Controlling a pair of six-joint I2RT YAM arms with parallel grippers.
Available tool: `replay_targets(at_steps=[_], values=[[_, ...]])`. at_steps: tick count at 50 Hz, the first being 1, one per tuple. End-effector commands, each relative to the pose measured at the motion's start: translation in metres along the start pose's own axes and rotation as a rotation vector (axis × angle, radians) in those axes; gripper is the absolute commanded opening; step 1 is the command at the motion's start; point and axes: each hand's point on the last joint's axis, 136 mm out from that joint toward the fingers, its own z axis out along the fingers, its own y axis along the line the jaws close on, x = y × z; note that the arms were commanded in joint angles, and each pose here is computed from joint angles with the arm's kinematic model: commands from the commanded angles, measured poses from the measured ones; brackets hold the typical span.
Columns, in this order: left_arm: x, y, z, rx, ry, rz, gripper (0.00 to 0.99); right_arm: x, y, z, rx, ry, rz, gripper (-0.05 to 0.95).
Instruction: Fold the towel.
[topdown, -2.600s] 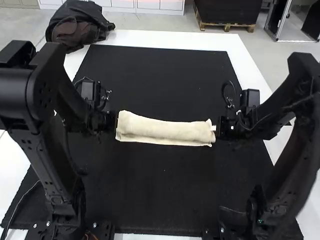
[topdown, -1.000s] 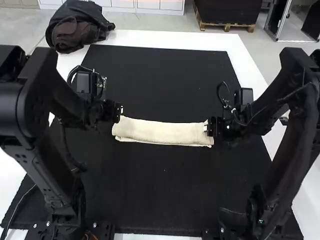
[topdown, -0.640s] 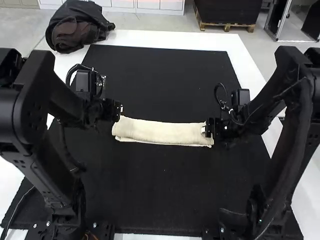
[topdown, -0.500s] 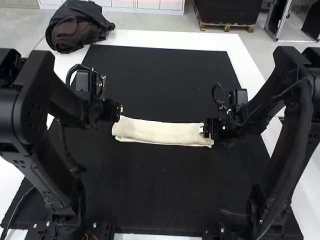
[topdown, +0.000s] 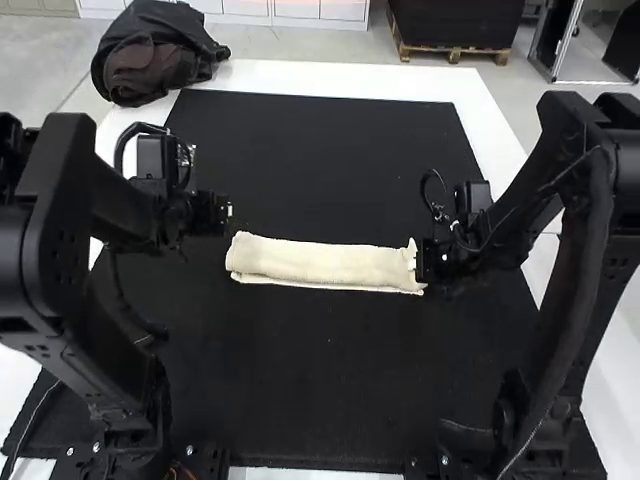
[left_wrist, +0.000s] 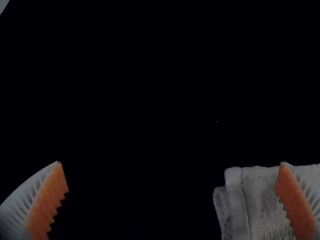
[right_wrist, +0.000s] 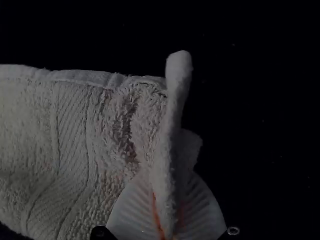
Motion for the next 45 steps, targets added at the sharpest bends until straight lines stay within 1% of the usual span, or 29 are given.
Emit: replay_targets(at_steps=[1,6,11,15,20,27,33,45], values=[[-0.015,0.010,-0.004,-0.026,-0.034,-0.005,0.969,0.009,0.018,0.003,-0.098,0.034,0.015,-0.02],[-0.014,0.014,-0.004,-0.035,-0.030,-0.010,0.969,-0.003,0.015,-0.003,-0.089,0.005,0.016,-0.02],[-0.012,0.014,-0.004,-0.035,-0.027,-0.009,0.969,-0.020,0.011,-0.017,-0.075,-0.041,0.020,-0.02],[-0.009,0.013,-0.004,-0.034,-0.021,-0.009,0.969,-0.033,0.010,-0.030,-0.068,-0.075,0.044,-0.02],[-0.009,0.013,-0.004,-0.035,-0.027,-0.009,0.969,-0.040,0.013,-0.040,-0.069,-0.084,0.047,-0.02],[-0.008,0.013,-0.004,-0.037,-0.030,-0.009,0.969,-0.054,0.022,-0.052,-0.090,-0.101,0.053,-0.02],[-0.006,0.014,-0.004,-0.039,-0.025,-0.011,0.969,-0.056,0.031,-0.053,-0.114,-0.095,0.073,-0.02],[-0.002,0.014,-0.003,-0.043,-0.017,-0.011,0.969,-0.054,0.072,-0.045,-0.176,-0.071,0.005,-0.02]])
